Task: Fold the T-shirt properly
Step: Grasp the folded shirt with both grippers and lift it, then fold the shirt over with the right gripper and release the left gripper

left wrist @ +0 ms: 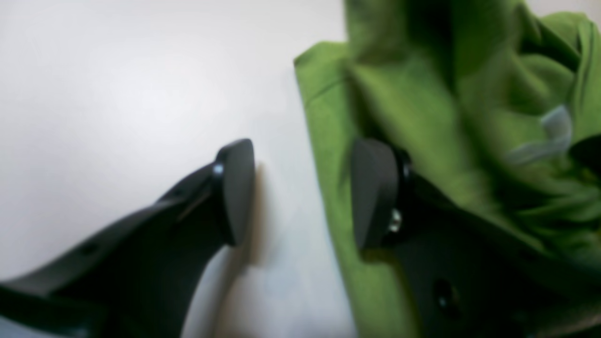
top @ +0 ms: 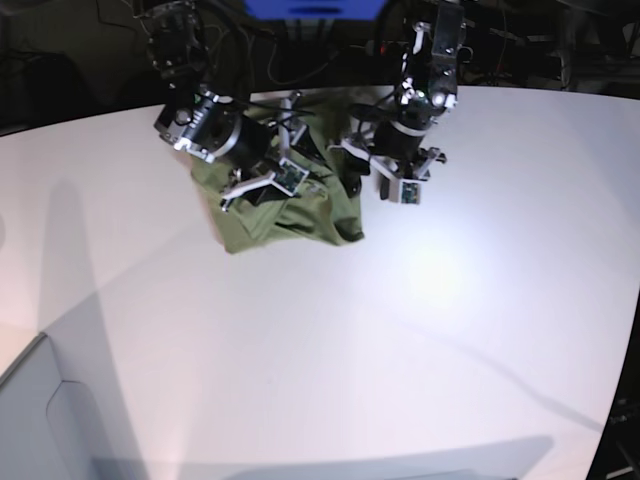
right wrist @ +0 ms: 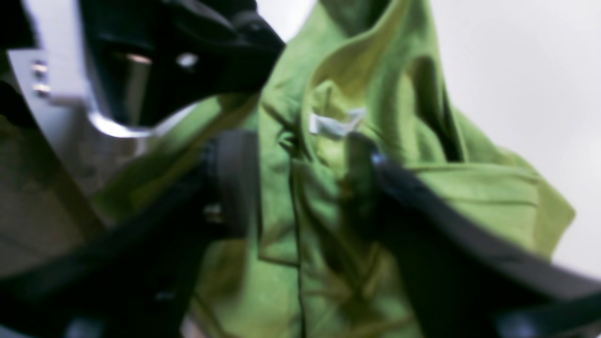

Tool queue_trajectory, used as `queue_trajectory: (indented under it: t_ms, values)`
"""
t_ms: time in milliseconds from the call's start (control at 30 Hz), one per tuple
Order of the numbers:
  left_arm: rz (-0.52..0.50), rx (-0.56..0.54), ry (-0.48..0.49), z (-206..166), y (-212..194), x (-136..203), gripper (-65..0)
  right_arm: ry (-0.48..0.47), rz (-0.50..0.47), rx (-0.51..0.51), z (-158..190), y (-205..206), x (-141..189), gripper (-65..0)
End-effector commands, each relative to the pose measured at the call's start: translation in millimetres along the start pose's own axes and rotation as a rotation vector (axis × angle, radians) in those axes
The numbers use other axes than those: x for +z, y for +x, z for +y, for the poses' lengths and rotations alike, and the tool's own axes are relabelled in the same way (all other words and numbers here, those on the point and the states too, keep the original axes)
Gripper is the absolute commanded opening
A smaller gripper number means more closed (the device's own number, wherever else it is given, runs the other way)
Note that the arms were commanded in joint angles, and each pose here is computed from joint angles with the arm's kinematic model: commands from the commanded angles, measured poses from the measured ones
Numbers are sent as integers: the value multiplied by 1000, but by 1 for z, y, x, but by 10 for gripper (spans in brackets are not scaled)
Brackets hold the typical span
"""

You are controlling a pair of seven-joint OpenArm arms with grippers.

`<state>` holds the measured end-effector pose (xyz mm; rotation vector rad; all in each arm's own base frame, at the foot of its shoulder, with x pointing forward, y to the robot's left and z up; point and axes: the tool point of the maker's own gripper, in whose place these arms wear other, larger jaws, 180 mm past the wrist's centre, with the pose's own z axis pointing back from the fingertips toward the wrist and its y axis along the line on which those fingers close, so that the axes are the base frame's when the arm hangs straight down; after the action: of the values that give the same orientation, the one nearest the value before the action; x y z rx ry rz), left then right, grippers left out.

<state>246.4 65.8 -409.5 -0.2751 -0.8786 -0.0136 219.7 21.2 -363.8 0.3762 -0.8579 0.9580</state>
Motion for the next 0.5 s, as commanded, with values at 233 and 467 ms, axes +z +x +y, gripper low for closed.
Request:
queue_trajectory:
  t_ms: [233, 467]
  values:
    - [-47, -8, -9, -2, 12, 10, -328, -196, -145, 63, -49, 49, 48, -219]
    - [-86, 1, 47, 16, 22, 31, -328, -214, -64, 27, -79, 30, 30, -216]
